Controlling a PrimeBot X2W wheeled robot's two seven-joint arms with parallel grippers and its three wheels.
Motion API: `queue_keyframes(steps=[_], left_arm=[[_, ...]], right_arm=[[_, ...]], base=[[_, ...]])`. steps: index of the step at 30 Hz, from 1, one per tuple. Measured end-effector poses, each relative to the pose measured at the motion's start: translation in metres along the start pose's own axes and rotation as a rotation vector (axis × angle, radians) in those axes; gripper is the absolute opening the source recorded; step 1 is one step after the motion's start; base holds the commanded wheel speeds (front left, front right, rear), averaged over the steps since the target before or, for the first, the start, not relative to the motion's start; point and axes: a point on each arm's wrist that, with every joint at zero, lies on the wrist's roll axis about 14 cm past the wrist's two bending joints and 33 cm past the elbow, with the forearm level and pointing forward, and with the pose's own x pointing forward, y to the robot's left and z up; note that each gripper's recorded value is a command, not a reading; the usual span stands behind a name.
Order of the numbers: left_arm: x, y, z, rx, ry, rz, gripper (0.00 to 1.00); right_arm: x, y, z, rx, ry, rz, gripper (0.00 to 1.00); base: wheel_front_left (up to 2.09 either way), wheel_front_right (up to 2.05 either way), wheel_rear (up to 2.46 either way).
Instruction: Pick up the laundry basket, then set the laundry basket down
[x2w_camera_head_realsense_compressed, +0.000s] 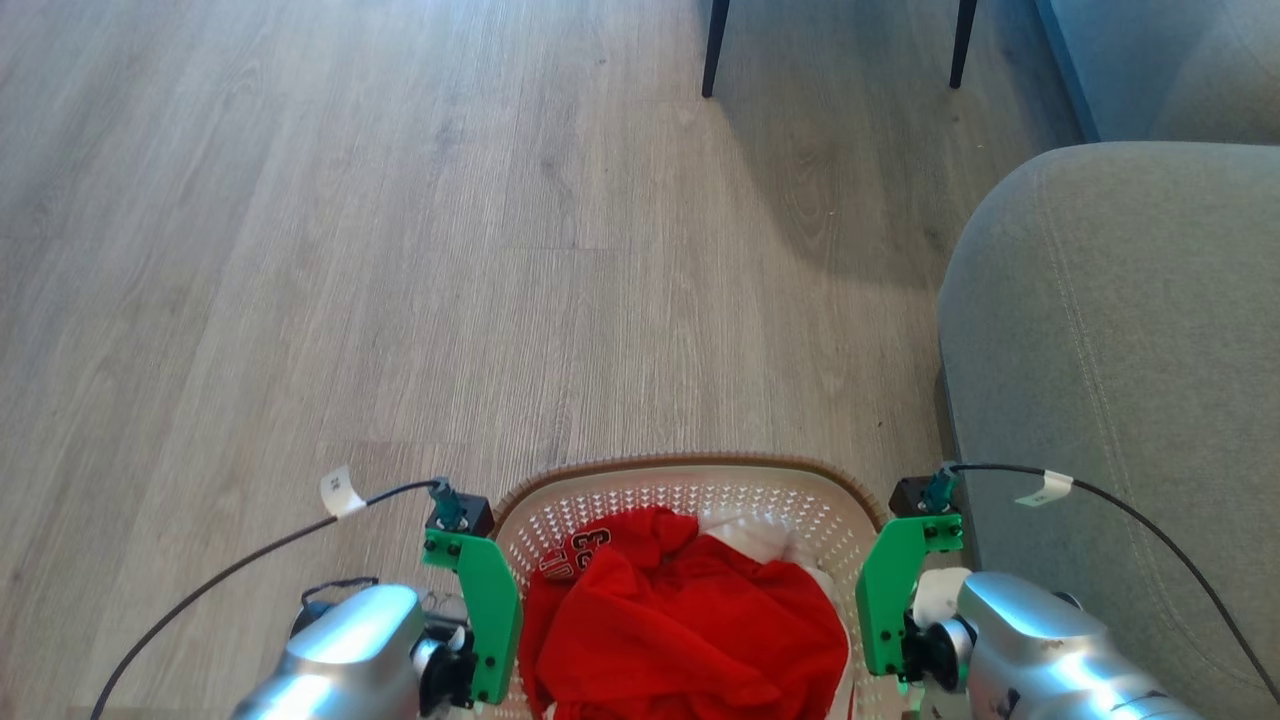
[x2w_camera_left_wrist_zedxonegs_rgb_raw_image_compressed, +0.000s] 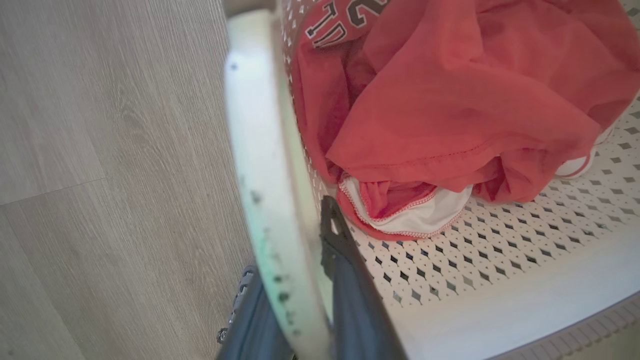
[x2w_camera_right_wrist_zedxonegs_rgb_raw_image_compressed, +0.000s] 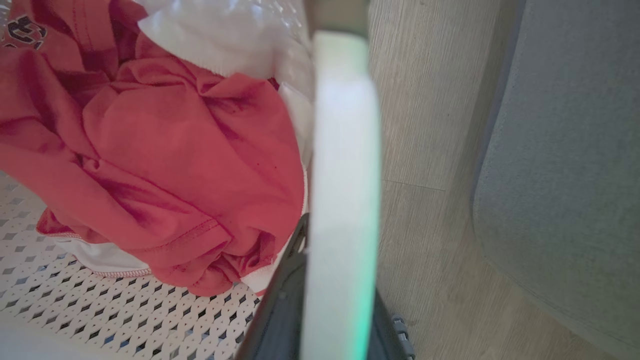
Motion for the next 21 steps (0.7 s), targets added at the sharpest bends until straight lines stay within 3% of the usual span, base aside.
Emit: queue_keyframes(steps=[21], left_arm=[[0.0005, -0.0020, -0.0011, 0.013, 0.013, -0.003, 0.00]], right_arm=[[-0.0003, -0.0014, -0.0036, 0.007, 0.011, -0.003, 0.00]], base=[[0.00, 0.00, 0.00]])
